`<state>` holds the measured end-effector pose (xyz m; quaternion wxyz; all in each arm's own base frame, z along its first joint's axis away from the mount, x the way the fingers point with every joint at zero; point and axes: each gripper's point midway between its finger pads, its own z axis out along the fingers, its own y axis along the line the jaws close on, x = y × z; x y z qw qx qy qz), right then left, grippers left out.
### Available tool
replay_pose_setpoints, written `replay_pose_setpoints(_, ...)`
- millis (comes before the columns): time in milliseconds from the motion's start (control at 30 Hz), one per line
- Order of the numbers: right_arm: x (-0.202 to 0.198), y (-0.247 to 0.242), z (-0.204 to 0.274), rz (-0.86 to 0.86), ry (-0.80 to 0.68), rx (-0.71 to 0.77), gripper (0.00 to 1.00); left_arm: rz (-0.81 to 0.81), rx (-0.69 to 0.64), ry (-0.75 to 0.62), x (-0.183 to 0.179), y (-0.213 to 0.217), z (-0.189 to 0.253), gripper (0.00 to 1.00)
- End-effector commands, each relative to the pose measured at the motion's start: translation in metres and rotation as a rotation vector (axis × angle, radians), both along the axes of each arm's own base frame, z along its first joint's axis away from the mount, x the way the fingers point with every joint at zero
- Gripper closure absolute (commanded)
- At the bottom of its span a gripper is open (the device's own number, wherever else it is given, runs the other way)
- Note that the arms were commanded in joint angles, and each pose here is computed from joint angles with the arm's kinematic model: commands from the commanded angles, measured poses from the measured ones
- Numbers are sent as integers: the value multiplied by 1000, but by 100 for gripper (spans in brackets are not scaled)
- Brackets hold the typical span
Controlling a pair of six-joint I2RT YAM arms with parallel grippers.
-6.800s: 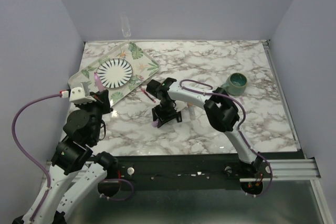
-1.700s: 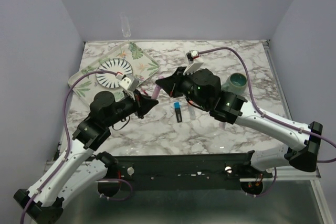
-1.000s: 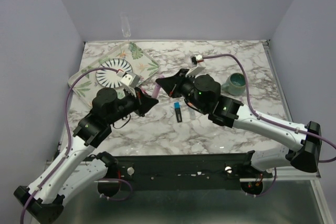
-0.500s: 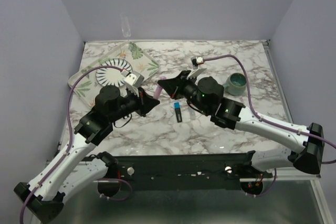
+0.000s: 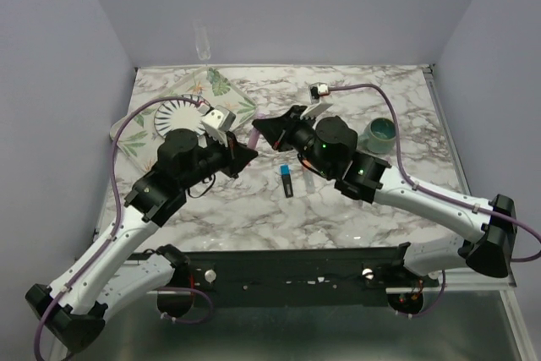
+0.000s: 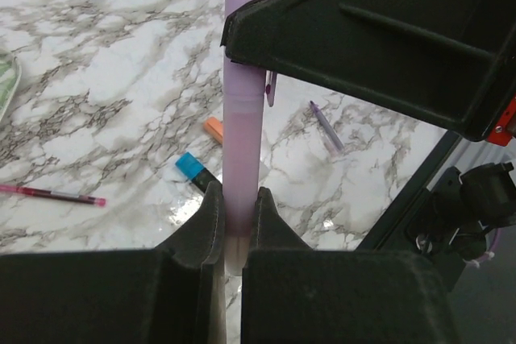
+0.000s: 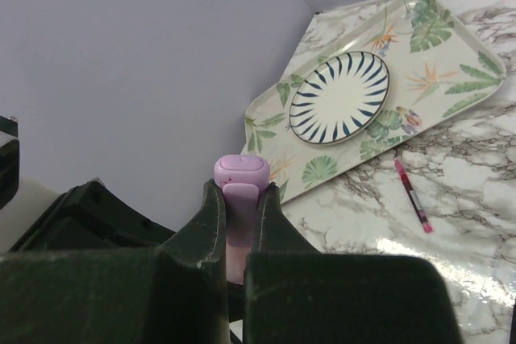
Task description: Insert the pens into the pen caps
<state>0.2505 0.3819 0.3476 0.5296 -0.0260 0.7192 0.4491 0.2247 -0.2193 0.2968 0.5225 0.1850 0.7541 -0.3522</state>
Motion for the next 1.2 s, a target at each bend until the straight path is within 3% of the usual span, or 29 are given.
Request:
replay_pose_setpoints(0,-138,43,-89,569,280,-237,99,162,-239,-408,45,7,139,100)
replay_pose_setpoints(100,-124,29,-112,472,236,-327,99,158,-248,-429,43,8,150,100)
replay_pose_setpoints(400,-146,45,-109,539,196,-369,99,164,-242,-431,46,7,150,100)
replay_pose_setpoints(600,-100,21,-54,255,129,-351,98,67,-229,-359,29,-3,121,100)
replay_pose_setpoints(733,-73,7,-6,119,41,-311,71,21,-245,-321,11,-1,103,100)
replay_pose_setpoints(933,-38,-14,56,-48,-67,-215,57,-33,-228,-278,-8,0,80,100)
replay_pose_setpoints(1167,-37,-34,89,-82,-126,-170,35,-4,-205,-234,-11,7,62,100)
